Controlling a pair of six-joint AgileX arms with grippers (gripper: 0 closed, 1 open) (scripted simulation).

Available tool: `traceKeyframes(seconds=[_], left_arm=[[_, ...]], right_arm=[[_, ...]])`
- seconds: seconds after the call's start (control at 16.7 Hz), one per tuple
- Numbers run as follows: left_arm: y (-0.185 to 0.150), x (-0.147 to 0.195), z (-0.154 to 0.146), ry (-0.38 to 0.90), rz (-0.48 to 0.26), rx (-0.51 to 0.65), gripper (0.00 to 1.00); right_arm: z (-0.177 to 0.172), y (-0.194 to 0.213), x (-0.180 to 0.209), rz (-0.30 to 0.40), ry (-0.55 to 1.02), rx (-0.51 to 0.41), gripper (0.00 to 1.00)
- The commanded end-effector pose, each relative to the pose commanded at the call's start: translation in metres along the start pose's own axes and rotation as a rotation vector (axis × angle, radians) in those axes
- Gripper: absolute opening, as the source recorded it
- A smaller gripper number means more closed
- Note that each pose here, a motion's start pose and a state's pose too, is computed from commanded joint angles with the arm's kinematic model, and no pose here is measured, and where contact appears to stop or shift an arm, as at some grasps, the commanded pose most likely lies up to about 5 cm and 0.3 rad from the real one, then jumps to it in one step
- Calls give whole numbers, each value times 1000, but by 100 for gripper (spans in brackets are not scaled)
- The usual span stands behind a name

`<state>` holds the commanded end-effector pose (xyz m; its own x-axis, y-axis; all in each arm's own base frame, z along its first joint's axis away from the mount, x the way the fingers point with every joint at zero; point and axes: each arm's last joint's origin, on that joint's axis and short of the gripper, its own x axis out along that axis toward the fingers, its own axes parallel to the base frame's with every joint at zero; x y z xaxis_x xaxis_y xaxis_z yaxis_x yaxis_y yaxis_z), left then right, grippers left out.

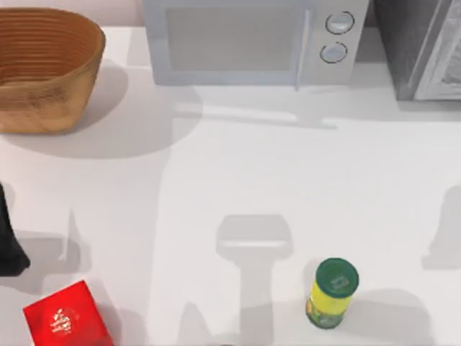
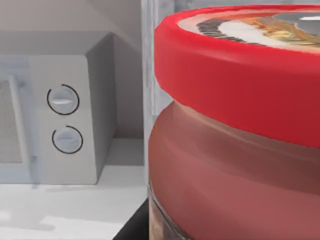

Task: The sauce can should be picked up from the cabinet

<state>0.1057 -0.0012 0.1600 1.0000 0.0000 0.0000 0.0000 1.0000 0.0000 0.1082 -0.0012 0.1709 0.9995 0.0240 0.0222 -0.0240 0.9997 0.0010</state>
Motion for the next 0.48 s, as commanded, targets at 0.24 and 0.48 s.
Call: traceKeyframes(seconds=[0.24, 0.48], left_arm=[[0, 0, 0, 0, 0, 0, 100], [0, 0, 0, 0, 0, 0, 100]], right_arm=[[29, -1, 16, 86, -53, -8, 0], [49, -6, 56, 220, -57, -17, 0]])
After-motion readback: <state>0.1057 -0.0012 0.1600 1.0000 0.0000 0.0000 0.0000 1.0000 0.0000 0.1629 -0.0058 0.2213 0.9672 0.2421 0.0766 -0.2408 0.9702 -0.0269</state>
